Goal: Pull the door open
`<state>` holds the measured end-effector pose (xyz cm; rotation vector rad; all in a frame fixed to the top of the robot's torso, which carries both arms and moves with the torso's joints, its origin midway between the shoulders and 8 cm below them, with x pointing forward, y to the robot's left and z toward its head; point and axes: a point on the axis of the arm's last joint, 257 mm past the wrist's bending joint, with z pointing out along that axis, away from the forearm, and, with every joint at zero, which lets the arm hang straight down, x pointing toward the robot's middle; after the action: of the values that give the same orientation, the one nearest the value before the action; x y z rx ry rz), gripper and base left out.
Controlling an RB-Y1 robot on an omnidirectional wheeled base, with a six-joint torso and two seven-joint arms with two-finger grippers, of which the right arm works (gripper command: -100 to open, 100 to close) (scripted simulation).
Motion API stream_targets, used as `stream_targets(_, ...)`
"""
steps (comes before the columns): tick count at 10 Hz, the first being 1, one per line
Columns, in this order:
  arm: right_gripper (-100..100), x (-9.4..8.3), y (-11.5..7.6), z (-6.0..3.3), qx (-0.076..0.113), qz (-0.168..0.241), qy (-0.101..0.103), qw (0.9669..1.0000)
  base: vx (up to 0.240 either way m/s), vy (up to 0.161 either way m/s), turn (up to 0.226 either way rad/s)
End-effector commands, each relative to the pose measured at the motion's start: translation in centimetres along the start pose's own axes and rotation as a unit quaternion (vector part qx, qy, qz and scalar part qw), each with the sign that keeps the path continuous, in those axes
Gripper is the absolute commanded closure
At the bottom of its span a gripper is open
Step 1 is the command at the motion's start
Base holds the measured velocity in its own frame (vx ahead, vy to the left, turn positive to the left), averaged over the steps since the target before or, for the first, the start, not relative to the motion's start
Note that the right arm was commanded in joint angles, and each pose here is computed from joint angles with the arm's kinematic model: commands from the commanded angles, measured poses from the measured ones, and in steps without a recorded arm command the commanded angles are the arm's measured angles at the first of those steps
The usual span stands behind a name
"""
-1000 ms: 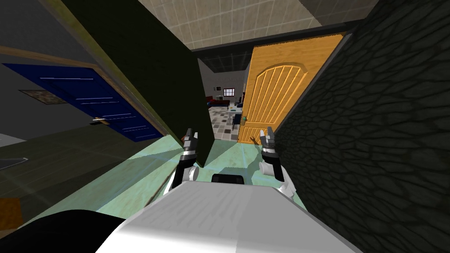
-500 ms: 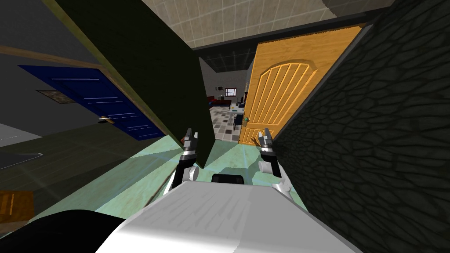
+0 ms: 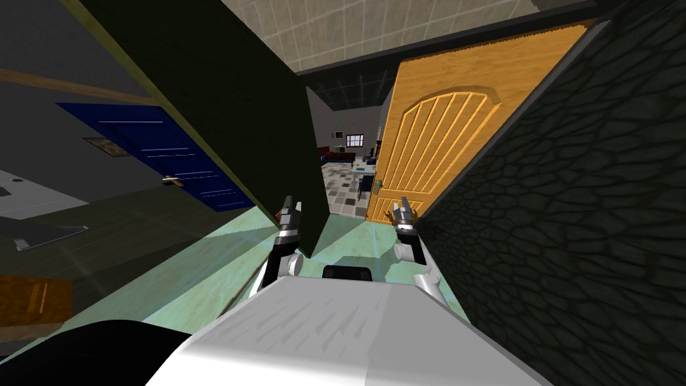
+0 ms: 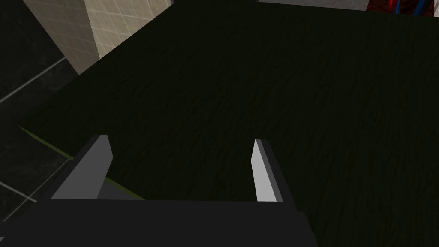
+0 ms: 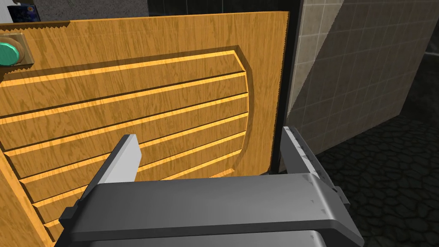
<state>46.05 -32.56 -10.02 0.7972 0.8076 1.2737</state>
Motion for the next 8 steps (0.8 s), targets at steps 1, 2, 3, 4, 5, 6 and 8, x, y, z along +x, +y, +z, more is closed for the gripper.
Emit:
stream_targets(1, -100, -0.1, -1.2, -0.01, 0.011, 0.000, -0.002, 0.9999, 0.058, -0.013, 0.034)
stream_targets(2, -100, -0.5, -2.4, 0.15, 0.021, 0.001, -0.004, 0.9998, 0.059, -0.015, 0.053)
stream_targets(3, -100, -0.9, -3.1, 0.47, 0.027, 0.002, -0.005, 0.9996, 0.070, -0.012, 0.118)
stream_targets(4, -100, -1.0, -3.7, 0.21, 0.034, 0.002, -0.006, 0.9994, 0.056, -0.007, 0.034)
stream_targets(5, -100, -1.5, -4.9, 0.30, 0.045, 0.002, -0.009, 0.9989, 0.063, -0.015, 0.050)
stream_targets(6, -100, -1.9, -5.7, 0.58, 0.051, 0.003, -0.012, 0.9986, 0.080, -0.022, 0.092)
stream_targets(8, -100, -2.5, -7.2, 0.44, 0.067, 0.003, -0.016, 0.9976, 0.055, -0.011, 0.048)
